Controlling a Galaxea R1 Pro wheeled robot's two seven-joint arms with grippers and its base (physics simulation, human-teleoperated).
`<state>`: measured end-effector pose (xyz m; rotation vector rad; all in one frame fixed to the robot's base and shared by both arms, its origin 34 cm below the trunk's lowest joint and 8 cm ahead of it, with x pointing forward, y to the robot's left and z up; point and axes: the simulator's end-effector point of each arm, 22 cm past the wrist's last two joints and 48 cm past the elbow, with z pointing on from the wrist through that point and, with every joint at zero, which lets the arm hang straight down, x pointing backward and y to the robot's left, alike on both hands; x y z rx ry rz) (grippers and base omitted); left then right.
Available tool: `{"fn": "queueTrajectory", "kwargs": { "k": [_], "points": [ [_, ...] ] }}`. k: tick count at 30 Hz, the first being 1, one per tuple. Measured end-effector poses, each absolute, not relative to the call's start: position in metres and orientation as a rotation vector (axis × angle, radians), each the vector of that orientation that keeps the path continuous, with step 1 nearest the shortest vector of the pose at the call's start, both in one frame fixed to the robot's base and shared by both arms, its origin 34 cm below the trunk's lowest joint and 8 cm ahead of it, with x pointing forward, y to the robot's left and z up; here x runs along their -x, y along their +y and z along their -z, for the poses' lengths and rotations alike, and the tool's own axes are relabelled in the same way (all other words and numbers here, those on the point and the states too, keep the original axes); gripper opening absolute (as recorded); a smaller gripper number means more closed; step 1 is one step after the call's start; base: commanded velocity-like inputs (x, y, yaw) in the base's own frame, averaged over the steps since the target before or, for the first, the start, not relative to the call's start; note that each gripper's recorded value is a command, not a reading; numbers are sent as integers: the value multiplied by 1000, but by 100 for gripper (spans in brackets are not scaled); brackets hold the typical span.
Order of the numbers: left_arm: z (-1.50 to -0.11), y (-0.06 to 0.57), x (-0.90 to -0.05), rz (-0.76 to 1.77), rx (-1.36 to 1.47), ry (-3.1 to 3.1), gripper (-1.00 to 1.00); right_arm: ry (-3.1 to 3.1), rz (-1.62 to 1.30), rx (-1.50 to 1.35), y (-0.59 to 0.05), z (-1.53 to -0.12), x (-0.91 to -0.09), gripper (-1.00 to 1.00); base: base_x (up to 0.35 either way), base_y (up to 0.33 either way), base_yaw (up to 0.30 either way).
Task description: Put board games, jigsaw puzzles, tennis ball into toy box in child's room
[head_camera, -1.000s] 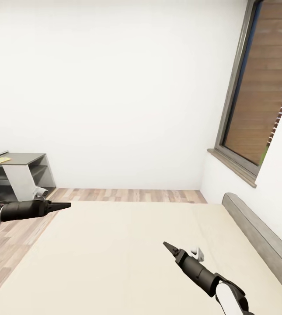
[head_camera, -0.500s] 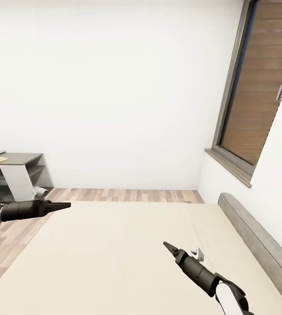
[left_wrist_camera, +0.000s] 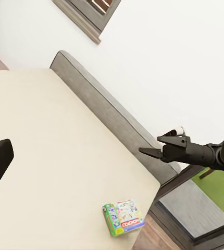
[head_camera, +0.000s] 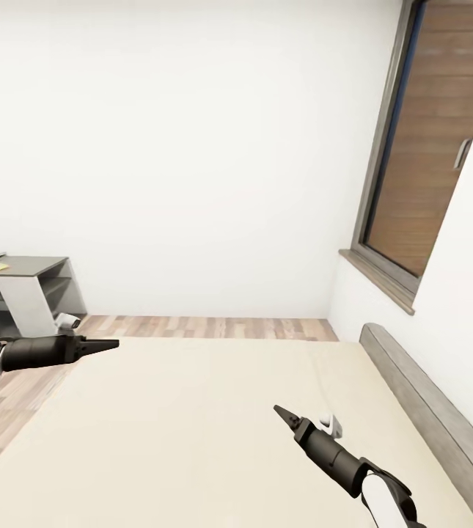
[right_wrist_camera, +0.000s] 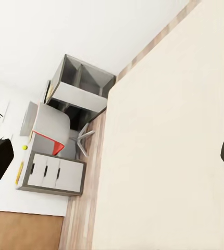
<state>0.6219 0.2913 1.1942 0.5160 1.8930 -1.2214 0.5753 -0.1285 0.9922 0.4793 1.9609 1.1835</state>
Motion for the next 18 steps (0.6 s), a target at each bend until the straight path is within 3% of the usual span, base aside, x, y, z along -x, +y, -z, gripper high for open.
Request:
{"fn": "queueTrajectory", "kwargs": {
  "k": [18],
  "points": [
    [-1194,291,-622,1221,-516,1893,100,1961,-1183,-479,-129,-992,-575,100,0,-24,0]
  ]
}}
